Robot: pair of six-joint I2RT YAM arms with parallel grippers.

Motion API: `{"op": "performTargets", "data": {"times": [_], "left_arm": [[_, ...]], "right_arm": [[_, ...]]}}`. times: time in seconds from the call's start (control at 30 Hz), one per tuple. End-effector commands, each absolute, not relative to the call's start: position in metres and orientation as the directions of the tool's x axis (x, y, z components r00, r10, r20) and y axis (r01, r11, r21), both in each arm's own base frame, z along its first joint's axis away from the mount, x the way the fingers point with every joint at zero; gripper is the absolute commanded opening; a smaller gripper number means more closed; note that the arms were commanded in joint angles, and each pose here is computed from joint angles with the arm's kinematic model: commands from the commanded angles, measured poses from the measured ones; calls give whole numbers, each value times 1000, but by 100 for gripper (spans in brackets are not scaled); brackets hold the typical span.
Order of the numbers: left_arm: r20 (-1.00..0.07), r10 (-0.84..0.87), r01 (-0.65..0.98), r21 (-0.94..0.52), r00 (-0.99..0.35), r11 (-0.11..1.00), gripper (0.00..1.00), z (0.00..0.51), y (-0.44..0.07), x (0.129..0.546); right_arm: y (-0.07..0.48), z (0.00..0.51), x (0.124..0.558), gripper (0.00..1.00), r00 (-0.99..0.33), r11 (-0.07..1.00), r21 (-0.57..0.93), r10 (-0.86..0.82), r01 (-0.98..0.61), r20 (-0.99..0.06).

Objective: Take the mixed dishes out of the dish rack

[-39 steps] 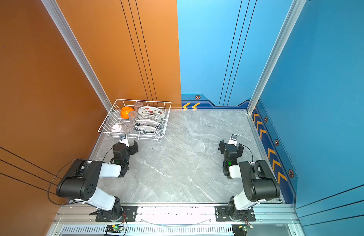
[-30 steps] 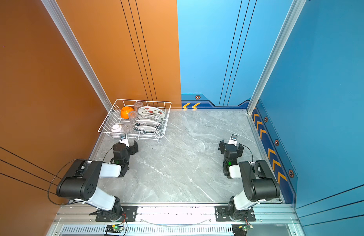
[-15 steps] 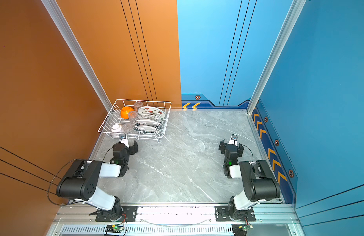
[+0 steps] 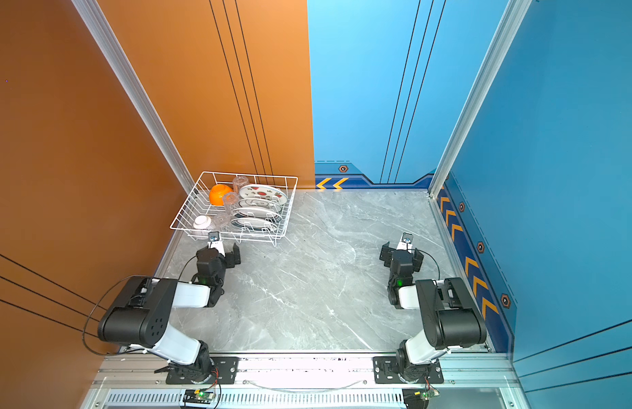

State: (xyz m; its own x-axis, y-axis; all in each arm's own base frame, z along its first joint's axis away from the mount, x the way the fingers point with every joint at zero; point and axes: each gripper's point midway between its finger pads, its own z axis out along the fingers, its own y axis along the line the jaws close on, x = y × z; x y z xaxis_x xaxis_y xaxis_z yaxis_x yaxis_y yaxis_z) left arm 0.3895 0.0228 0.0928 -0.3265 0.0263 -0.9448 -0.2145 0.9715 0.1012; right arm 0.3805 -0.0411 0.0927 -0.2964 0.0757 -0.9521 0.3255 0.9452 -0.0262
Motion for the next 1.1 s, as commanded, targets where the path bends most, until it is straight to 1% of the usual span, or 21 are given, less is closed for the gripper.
{"op": "performTargets", "data": {"times": [0.0,0.23,0.3,0.37,0.47,0.57,0.67,0.83,0.9,1.0,1.07], "left_arm": [[-954,55,-277,141,-296,951,98,102,26,385],[-966,74,-294,147,-247,945,98,114,25,377],[-961,91,-406,195,-261,893,98,130,34,372],[-951,132,-388,237,-280,891,98,144,25,374],[-949,164,-425,269,-268,864,98,161,21,367],[-958,145,-433,243,-246,868,98,174,10,357],[-955,113,-412,224,-276,883,98,181,-3,348],[-929,-3,-361,140,-369,922,98,186,-20,336],[-901,-37,-297,104,-433,949,98,182,-34,335],[-842,-63,-270,100,-536,958,98,170,-41,322],[-819,-89,-249,68,-568,966,98,165,-48,313]], "right_arm": [[-33,103,387,100,-312,954,-45,52,296,-949],[-11,134,382,100,-310,942,-176,-83,287,-947],[0,143,381,100,-324,935,-227,-133,272,-937],[13,153,380,100,-337,935,-246,-153,256,-929],[43,166,376,100,-358,947,-268,-191,179,-914],[79,180,367,100,-397,958,-280,-234,60,-887],[113,195,355,100,-436,977,-208,-207,-45,-876],[178,214,339,100,-490,979,35,-70,-203,-869],[203,215,338,100,-522,962,105,-44,-251,-852],[241,214,339,100,-554,939,146,-54,-311,-831],[261,211,342,100,-564,931,150,-69,-332,-823]]}}
